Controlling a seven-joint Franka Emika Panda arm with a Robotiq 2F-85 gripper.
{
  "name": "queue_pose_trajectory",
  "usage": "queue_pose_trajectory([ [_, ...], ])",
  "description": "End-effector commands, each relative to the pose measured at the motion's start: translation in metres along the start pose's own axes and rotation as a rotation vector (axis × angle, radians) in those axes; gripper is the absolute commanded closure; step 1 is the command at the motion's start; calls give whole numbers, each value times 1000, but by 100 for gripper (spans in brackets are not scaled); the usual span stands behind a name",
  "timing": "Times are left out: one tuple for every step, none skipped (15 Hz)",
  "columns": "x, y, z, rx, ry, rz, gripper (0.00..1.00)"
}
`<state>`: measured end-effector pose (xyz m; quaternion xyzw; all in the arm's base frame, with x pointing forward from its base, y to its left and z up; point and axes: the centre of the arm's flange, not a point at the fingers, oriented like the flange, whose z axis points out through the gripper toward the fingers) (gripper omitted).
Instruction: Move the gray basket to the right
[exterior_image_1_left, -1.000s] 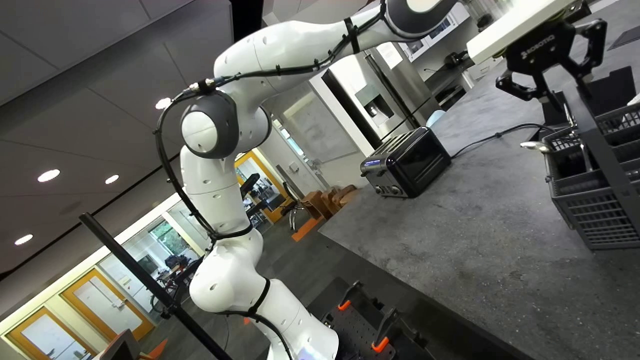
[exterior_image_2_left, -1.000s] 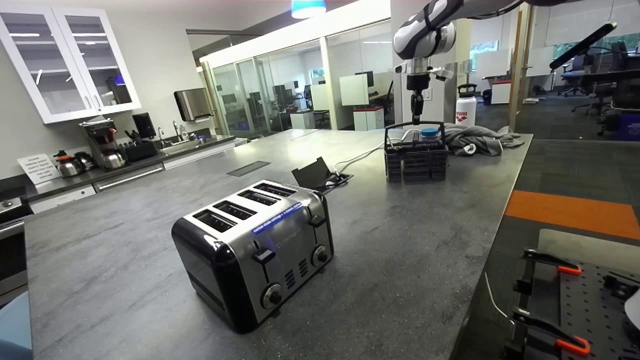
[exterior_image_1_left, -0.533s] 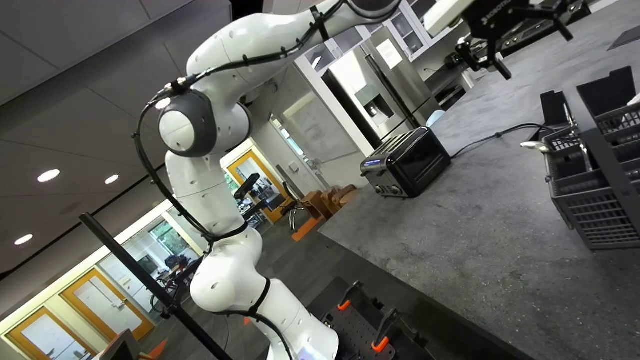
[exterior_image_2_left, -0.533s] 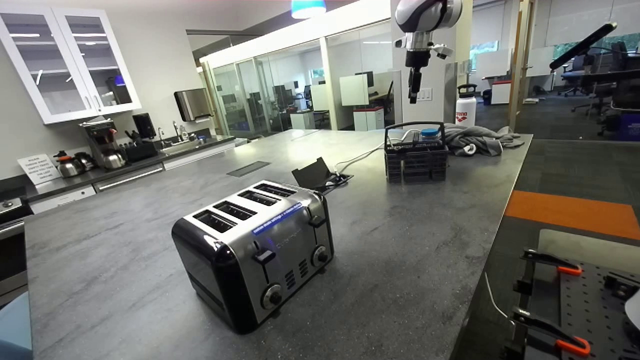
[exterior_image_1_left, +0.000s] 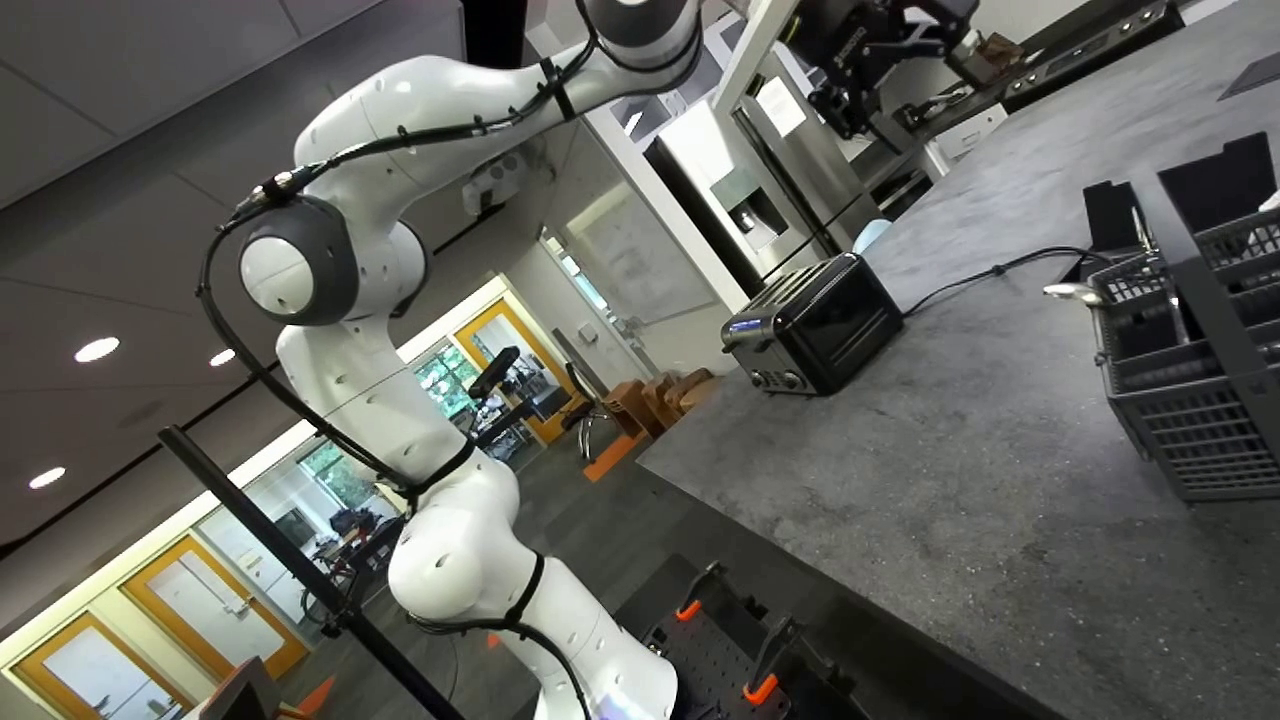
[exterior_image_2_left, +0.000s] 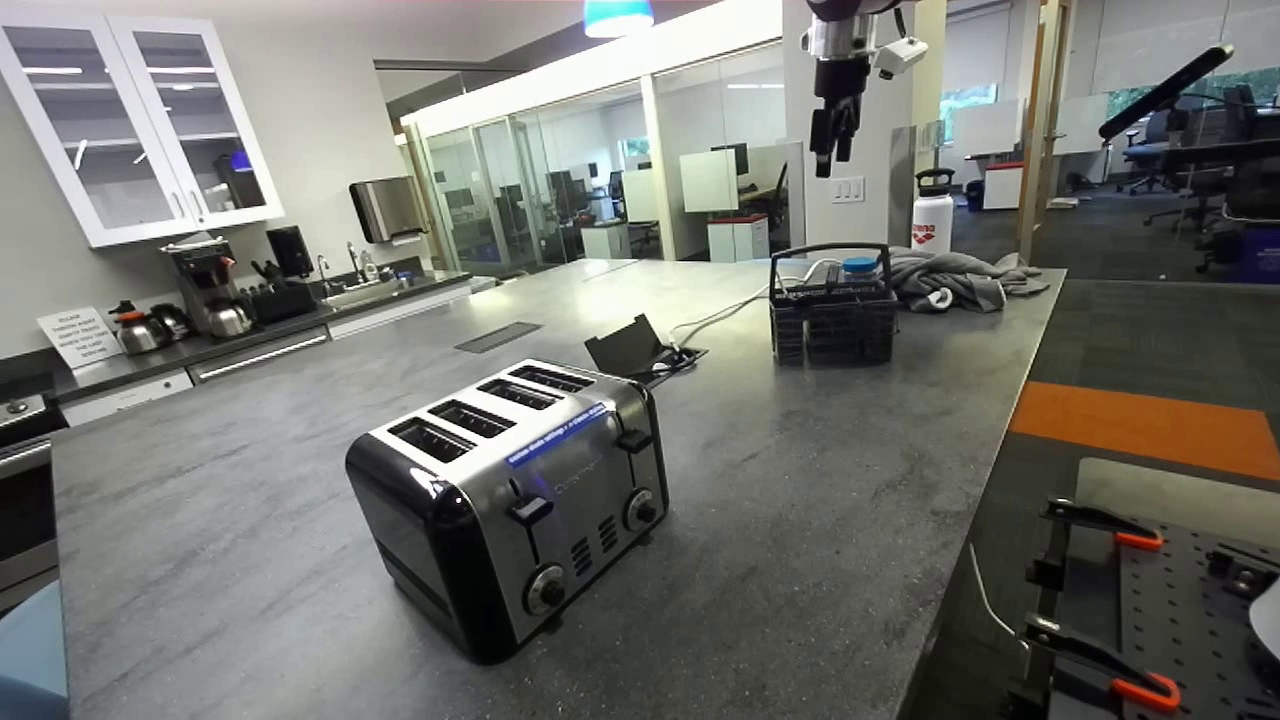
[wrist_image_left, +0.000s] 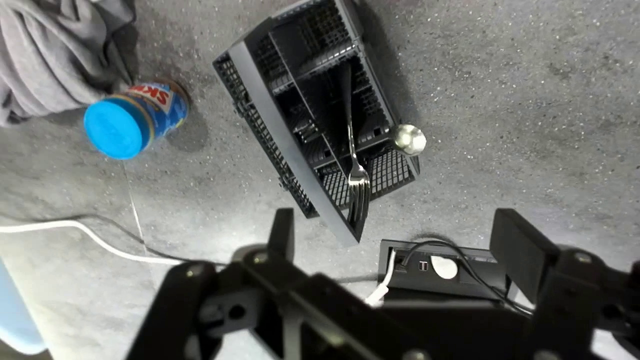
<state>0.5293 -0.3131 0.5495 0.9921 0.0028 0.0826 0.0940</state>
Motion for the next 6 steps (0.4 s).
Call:
queue_pose_trajectory([
  [-31,-33,-4,-61,-20,174,0],
  [-34,-36,-3,-70,-31,202,0],
  [-37,-39,-3,-79,-41,224,0],
  [-40,-42,-2,-86,-46,247,0],
  [-43,-44,-2,-91,-51,260,0],
  [-45,-45,0,-86,-52,256,0],
])
